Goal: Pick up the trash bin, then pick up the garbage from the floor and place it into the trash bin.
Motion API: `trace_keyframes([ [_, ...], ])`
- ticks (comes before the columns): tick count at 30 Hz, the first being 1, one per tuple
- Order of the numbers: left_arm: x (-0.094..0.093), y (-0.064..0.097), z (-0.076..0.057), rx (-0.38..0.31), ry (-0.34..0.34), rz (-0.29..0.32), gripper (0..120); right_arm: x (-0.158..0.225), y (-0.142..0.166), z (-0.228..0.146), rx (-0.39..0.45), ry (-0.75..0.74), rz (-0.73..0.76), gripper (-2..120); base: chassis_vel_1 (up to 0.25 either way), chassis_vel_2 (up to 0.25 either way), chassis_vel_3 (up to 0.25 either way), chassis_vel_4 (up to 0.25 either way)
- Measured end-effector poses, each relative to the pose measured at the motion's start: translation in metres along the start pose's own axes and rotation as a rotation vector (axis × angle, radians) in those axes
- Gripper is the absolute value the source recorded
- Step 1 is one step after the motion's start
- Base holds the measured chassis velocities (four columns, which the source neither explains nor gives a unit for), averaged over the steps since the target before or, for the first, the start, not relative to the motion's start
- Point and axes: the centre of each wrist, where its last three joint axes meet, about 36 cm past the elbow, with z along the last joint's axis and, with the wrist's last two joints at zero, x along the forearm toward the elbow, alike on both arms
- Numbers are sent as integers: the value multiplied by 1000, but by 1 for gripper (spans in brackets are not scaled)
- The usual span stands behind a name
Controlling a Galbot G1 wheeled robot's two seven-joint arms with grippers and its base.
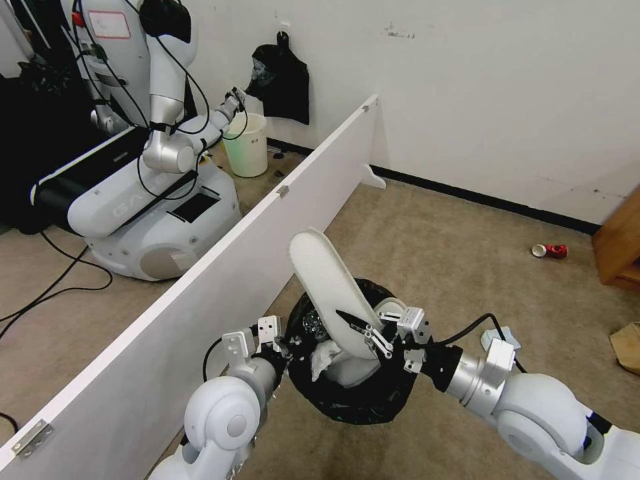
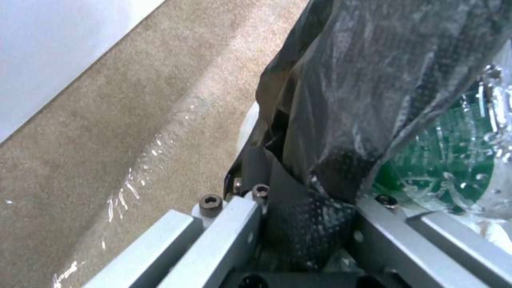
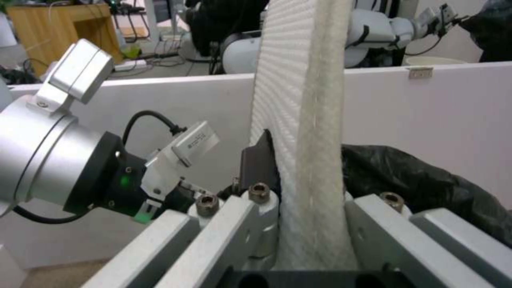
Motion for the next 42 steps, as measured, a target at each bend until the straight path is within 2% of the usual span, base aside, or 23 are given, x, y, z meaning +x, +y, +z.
trace_keyframes([
  [18,2,1,-2,9,-10,-2,0,-1,0,6,-4,14,-1,3,0,0,0,0],
  [23,2,2,-2,10,-13,-4,0,-1,1,6,-6,12,-2,13,0,0,0,0],
  [25,2,3,-3,10,-15,-6,0,-1,1,7,-7,13,-1,26,0,0,0,0],
  [27,2,3,-3,9,-15,-6,0,-1,1,7,-7,13,-1,28,0,0,0,0],
  [29,3,3,-4,9,-16,-4,0,-1,1,8,-8,14,0,36,0,0,0,0],
  [42,4,5,-5,8,-20,-8,0,-3,0,10,-13,11,2,53,0,0,0,0],
])
